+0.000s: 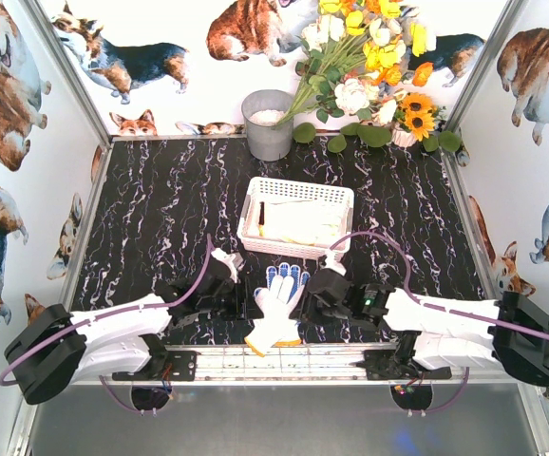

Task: Put the gloves into the storage basket
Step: Pair the glove with the glove.

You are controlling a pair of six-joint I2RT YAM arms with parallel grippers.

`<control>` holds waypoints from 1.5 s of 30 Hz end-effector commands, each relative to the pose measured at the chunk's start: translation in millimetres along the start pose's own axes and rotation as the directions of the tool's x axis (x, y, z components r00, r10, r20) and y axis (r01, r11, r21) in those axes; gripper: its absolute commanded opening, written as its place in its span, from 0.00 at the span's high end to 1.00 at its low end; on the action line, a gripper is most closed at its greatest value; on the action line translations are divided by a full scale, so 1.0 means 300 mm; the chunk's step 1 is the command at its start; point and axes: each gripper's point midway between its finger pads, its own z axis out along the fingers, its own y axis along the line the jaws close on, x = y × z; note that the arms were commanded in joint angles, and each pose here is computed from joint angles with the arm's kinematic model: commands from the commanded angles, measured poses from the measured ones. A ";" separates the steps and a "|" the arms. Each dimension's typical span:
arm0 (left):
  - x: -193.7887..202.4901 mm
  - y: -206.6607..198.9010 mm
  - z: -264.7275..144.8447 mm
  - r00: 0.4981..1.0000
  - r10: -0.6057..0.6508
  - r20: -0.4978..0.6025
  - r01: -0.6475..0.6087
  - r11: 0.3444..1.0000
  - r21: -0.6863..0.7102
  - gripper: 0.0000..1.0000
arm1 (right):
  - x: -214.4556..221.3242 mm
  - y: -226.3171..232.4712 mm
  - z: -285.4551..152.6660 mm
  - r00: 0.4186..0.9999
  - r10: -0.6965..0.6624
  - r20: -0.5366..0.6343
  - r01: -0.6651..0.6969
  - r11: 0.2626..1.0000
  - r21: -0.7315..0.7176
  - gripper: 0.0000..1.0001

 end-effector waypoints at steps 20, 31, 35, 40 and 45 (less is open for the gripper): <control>0.010 -0.038 0.025 1.000 0.015 -0.016 -0.014 0.998 0.062 0.58 | 0.086 0.032 0.041 0.979 0.203 -0.027 -0.204 0.978 -0.033 0.61; 0.025 -0.034 0.026 0.999 0.018 -0.030 -0.016 0.998 0.060 0.58 | 0.086 0.083 0.079 0.976 0.213 -0.037 -0.216 0.972 -0.088 0.69; 0.031 -0.036 0.025 0.999 0.020 -0.036 -0.018 0.998 0.064 0.58 | 0.092 0.092 0.095 0.977 0.210 -0.046 -0.213 0.973 -0.087 0.70; 0.042 -0.029 0.026 0.999 0.020 -0.046 -0.017 0.998 0.058 0.59 | 0.095 0.104 0.107 0.977 0.207 -0.051 -0.211 0.973 -0.094 0.79; 0.038 -0.006 0.015 1.000 0.015 -0.023 -0.014 1.000 0.028 0.59 | 0.073 0.125 0.091 0.982 0.186 -0.028 -0.188 0.977 -0.104 0.95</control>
